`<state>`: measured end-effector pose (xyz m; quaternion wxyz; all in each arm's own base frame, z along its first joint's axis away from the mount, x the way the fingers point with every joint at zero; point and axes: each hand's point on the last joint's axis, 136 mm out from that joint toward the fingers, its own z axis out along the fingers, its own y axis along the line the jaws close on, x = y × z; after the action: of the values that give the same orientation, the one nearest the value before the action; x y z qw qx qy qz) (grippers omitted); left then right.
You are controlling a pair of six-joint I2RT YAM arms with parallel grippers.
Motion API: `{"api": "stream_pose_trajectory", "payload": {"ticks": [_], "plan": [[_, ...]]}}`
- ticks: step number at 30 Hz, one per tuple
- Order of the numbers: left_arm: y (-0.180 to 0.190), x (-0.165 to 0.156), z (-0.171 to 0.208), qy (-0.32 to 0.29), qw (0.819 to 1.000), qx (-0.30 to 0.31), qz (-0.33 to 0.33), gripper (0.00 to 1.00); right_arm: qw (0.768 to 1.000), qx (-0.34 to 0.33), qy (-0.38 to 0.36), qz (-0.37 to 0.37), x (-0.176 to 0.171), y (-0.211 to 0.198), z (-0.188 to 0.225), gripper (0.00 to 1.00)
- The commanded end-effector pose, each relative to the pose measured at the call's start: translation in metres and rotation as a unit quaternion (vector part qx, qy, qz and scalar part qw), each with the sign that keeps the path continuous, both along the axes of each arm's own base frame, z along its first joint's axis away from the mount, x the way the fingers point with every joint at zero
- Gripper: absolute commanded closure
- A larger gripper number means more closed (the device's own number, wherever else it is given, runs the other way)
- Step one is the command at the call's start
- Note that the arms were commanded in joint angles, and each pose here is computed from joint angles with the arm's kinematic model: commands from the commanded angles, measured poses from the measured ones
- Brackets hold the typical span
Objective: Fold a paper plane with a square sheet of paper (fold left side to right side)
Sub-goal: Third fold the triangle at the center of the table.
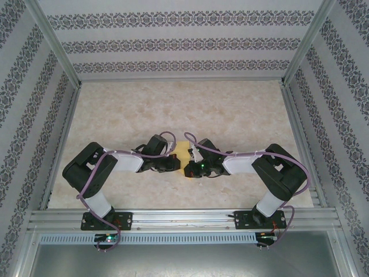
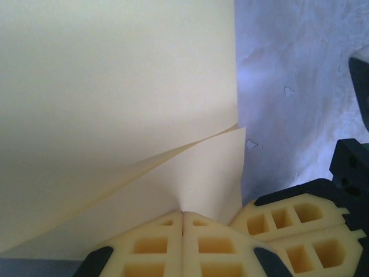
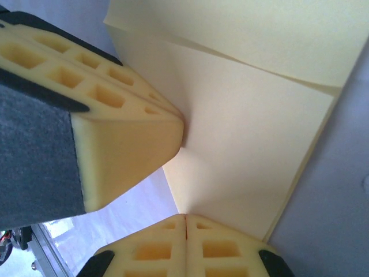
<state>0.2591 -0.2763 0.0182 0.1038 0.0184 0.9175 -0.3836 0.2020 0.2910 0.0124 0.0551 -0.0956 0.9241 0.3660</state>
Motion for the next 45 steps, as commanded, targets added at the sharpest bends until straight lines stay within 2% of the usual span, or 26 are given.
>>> {"api": "stream_pose_trajectory", "payload": {"ticks": [1, 20, 29, 36, 42, 45], "plan": [[0.026, 0.018, -0.018, -0.003, 0.998, 0.034, 0.047, 1.0, 0.991, -0.121, 0.061, -0.018, -0.027, -0.05, -0.05, 1.0], [0.07, 0.058, -0.015, -0.02, 0.995, 0.038, 0.09, 1.0, 0.991, -0.118, 0.064, -0.02, -0.027, -0.051, -0.049, 1.0], [0.071, 0.069, 0.017, -0.056, 0.995, 0.035, 0.08, 1.0, 0.991, -0.114, 0.062, -0.022, -0.024, -0.05, -0.047, 1.0], [0.047, 0.048, 0.05, -0.079, 0.996, -0.006, 0.032, 1.0, 0.992, -0.106, 0.055, -0.029, -0.019, -0.05, -0.044, 1.0], [0.01, 0.019, 0.049, -0.069, 0.997, -0.025, -0.027, 1.0, 0.992, -0.105, 0.054, -0.034, -0.018, -0.053, -0.044, 1.0], [-0.003, 0.015, 0.042, -0.062, 0.997, -0.025, -0.042, 1.0, 0.992, -0.105, 0.054, -0.035, -0.018, -0.053, -0.044, 1.0]]}}
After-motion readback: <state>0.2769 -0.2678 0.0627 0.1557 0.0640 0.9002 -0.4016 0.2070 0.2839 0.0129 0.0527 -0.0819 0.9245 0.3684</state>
